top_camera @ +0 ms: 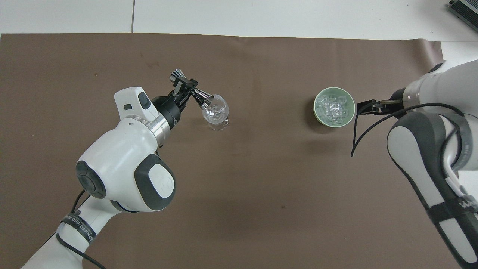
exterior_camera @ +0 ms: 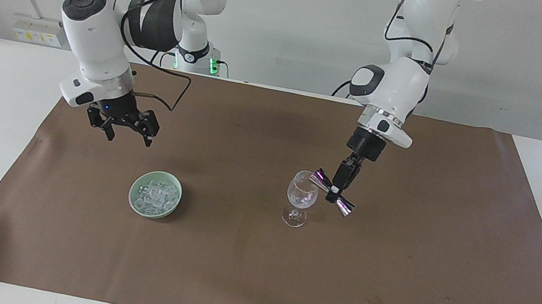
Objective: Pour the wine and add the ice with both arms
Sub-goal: 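Hold the cup tilted while the right gripper reaches into the bowl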
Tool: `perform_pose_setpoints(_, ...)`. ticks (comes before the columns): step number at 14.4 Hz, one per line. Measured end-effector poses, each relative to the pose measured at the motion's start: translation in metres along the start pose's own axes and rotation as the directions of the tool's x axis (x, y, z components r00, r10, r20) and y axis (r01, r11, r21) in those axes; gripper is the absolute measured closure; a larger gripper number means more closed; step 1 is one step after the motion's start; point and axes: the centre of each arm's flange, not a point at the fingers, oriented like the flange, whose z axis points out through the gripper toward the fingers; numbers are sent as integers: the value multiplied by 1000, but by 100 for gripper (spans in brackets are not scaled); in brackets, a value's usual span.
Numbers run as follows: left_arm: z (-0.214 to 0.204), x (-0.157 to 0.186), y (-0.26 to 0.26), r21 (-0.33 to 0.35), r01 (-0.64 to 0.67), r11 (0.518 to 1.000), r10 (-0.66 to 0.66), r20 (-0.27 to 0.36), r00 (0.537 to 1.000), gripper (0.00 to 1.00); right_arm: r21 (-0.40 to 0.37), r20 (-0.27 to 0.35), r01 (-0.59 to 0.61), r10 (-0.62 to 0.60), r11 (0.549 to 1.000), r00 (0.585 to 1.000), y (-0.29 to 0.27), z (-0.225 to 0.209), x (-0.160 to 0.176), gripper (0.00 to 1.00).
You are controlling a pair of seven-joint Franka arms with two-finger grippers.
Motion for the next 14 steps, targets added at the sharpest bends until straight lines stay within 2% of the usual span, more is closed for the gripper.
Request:
perform_pose_setpoints(4, 0, 0, 0, 0, 0, 1000, 0, 0, 1000, 79, 4, -37, 46, -45, 999, 998, -29, 42, 13, 0)
perform_pose_setpoints(9, 0, 0, 0, 0, 0, 1000, 0, 0, 1000, 79, 2, -63, 56, -56, 998, 996, -36, 86, 22, 0)
perform_pose_setpoints(14, 0, 0, 0, 0, -2, 1000, 2, 0, 1000, 79, 5, -61, -4, 4, 1000, 998, -36, 98, 23, 2)
